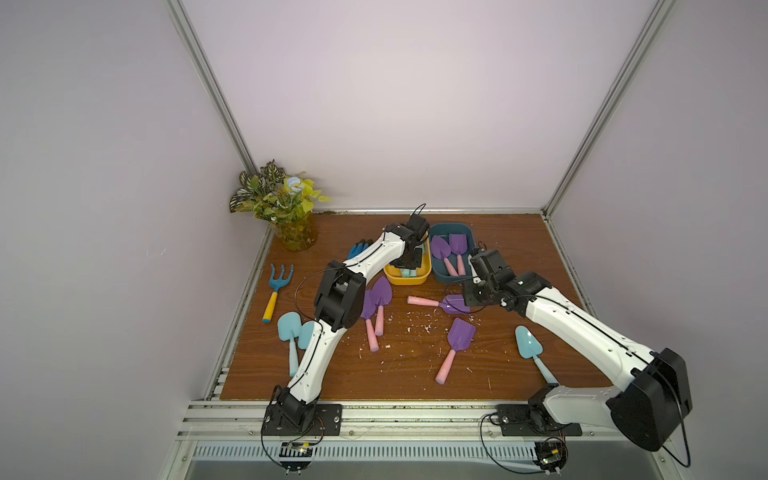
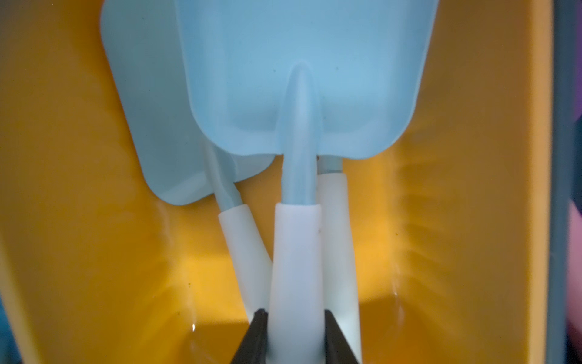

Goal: Sort the small shovels by color and place them into the storage box
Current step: Place the shovel in the storage box.

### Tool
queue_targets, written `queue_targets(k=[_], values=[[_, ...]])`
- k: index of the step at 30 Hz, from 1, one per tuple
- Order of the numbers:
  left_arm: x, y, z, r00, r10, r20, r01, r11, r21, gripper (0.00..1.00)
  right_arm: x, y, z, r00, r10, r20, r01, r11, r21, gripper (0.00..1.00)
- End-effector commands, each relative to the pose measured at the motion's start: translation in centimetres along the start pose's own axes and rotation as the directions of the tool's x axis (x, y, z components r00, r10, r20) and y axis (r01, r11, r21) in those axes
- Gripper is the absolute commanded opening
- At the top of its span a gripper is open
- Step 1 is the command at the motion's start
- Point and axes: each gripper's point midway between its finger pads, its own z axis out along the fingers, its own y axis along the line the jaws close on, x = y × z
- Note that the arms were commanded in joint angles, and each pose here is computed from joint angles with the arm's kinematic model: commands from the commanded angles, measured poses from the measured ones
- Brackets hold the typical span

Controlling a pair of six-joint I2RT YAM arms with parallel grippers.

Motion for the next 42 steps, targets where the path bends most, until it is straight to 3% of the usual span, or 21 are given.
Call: queue_targets(k=[1,23,34,42], values=[[0.4,0.3,1.1,1.000,-0.012,-0.026,0.012,1.000,-0.010,0.23,-1.7,0.5,-1.0,0.999,0.001,0.045,0.000,1.000,-0.023,0.48],[-0.6,-0.3,-0.7,1.000,-0.013,0.007,0.013,1.000,0.026,0.42,-1.8,-0.2,-1.5,0.998,0.010,0.059,-0.009,1.000,-0.010,0.48],[-3.0,-1.1,-7.6,0.991,-0.021,0.131,0.011,0.997,0.079,0.54,-2.3,-1.1,-2.7,0.994,0.052,0.101,-0.052,0.999,0.000,0.48],[-2.8,-0.3,-13.0,0.977,-0.043,0.210,0.027,0.997,0.077,0.59,-1.5,-1.6,-3.1,0.991,0.099,0.095,-0.099,0.995,-0.012,0.50]])
